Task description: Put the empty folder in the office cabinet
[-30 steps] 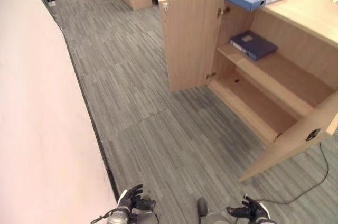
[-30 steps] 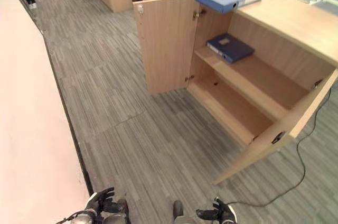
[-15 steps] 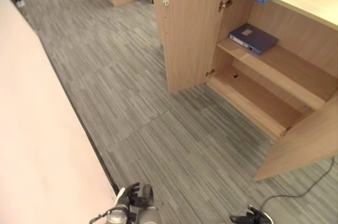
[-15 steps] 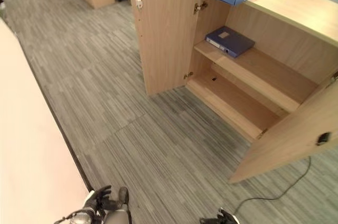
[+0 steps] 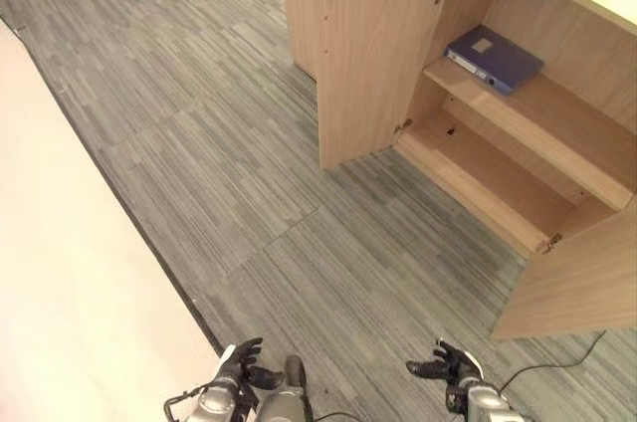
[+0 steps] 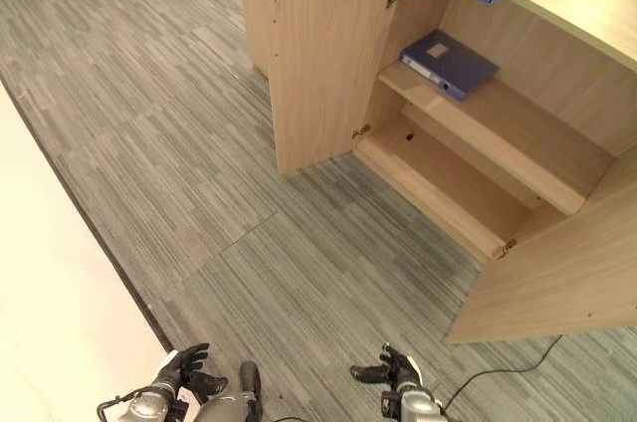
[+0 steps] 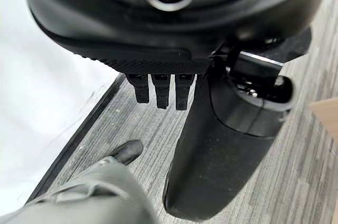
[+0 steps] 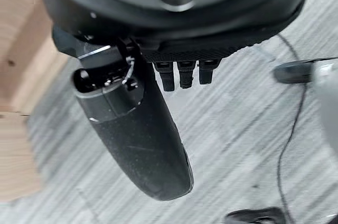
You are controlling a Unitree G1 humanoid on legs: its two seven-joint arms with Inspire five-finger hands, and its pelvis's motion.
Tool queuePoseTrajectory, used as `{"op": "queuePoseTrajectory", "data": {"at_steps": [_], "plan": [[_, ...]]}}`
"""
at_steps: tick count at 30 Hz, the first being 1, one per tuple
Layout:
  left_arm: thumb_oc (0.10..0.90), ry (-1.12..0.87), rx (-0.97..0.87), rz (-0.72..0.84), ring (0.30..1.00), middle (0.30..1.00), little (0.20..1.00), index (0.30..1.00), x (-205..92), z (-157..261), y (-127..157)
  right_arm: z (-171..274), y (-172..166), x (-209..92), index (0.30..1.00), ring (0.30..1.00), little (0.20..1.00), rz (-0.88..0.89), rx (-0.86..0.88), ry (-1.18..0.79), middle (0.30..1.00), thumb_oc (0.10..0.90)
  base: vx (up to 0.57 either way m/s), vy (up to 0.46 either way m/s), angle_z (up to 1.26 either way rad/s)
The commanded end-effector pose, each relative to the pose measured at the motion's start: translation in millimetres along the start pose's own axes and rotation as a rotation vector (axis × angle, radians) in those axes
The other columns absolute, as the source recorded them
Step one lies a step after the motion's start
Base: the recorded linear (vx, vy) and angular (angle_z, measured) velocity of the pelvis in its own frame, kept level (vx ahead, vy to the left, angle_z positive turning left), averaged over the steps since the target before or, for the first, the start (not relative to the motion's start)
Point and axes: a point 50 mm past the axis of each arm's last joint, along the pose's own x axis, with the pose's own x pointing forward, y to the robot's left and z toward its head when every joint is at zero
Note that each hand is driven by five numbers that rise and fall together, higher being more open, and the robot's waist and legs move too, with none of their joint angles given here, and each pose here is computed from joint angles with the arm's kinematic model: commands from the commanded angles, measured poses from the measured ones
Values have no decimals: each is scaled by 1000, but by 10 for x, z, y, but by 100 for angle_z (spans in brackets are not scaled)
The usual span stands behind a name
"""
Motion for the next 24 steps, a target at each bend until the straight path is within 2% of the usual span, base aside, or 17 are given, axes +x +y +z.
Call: {"op": "queuePoseTrajectory", "data": {"at_steps": [1,5,15,24], "plan": [[800,-97,-17,33,900,900,900,900,7,180,124,159,-272,-16,900,900,900,-61,-36,-82,900,800,166,205,-64],[800,-128,-38,35,900,900,900,900,17,259,144,94,-379,-18,900,900,900,-102,-37,-45,900,800,338,145,-30],[800,-201,-19,-1,900,900,900,900,10,393,100,-341,-737,-170,900,900,900,-223,42,108,900,800,385,-50,3],[800,-281,-107,-17,900,900,900,900,4,579,11,-225,-914,-205,900,900,900,-262,106,35,900,800,343,-98,8]]}}
